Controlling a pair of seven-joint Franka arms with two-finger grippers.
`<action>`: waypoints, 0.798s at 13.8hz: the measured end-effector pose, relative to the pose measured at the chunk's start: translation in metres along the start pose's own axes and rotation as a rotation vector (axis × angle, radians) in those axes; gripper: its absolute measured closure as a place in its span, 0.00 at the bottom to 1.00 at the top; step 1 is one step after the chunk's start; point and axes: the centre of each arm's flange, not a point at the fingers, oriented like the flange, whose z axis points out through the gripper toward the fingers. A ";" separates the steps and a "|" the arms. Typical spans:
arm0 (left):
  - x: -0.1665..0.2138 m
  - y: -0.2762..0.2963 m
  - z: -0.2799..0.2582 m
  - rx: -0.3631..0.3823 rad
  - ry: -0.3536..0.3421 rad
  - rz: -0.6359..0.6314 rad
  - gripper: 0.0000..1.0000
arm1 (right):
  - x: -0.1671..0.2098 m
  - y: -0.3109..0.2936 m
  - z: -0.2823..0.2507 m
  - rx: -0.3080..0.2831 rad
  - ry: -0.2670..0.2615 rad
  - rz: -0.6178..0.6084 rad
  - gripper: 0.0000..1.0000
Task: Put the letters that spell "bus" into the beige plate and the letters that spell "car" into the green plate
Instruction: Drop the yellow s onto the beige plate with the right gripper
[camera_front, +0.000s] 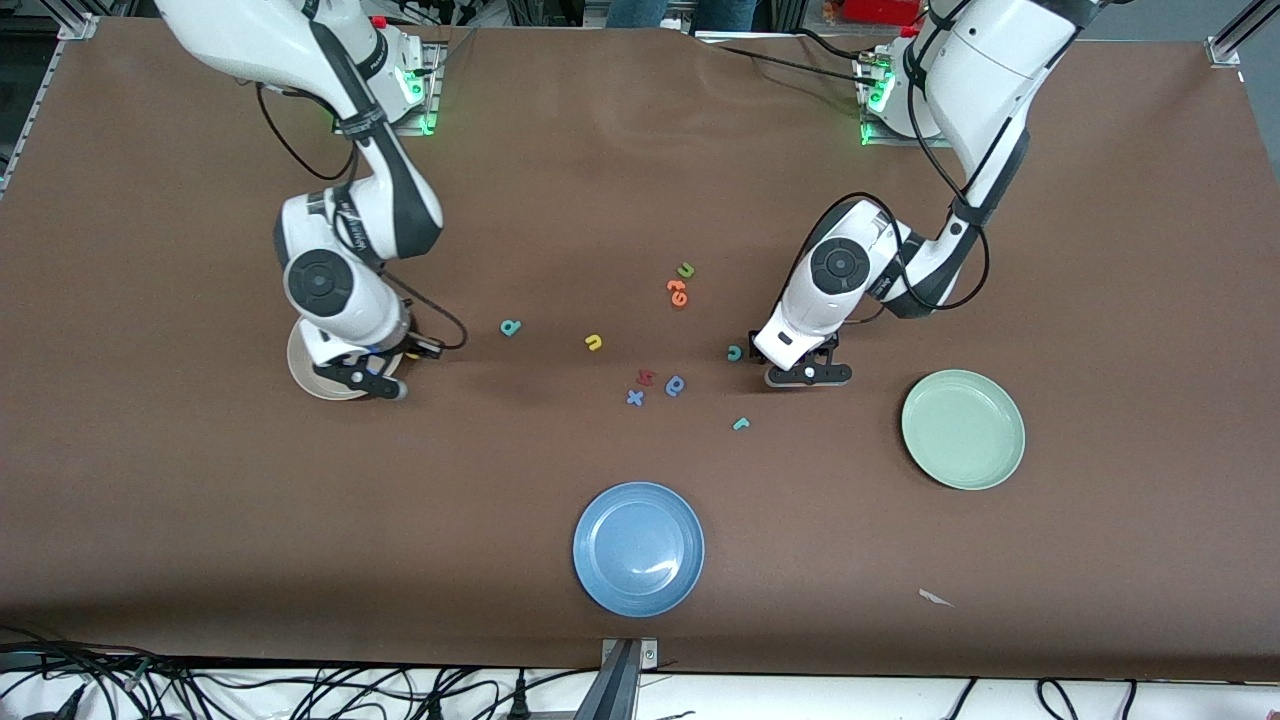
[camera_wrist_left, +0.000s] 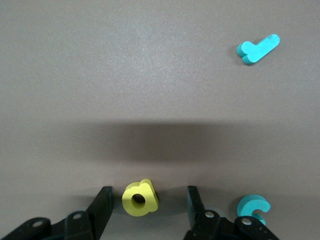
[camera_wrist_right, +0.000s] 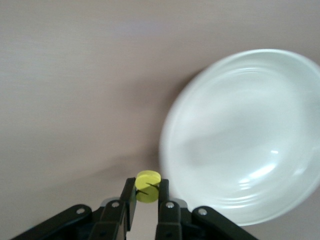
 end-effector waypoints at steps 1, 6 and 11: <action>0.000 0.000 -0.001 0.000 0.002 0.000 0.38 | 0.001 0.024 0.008 -0.015 -0.017 -0.026 0.78; 0.001 -0.001 -0.003 0.001 0.003 -0.001 0.55 | -0.006 0.082 0.038 -0.039 -0.067 -0.124 0.78; 0.001 -0.002 -0.004 0.003 0.003 -0.002 0.63 | -0.008 0.084 0.061 -0.055 -0.087 -0.130 0.52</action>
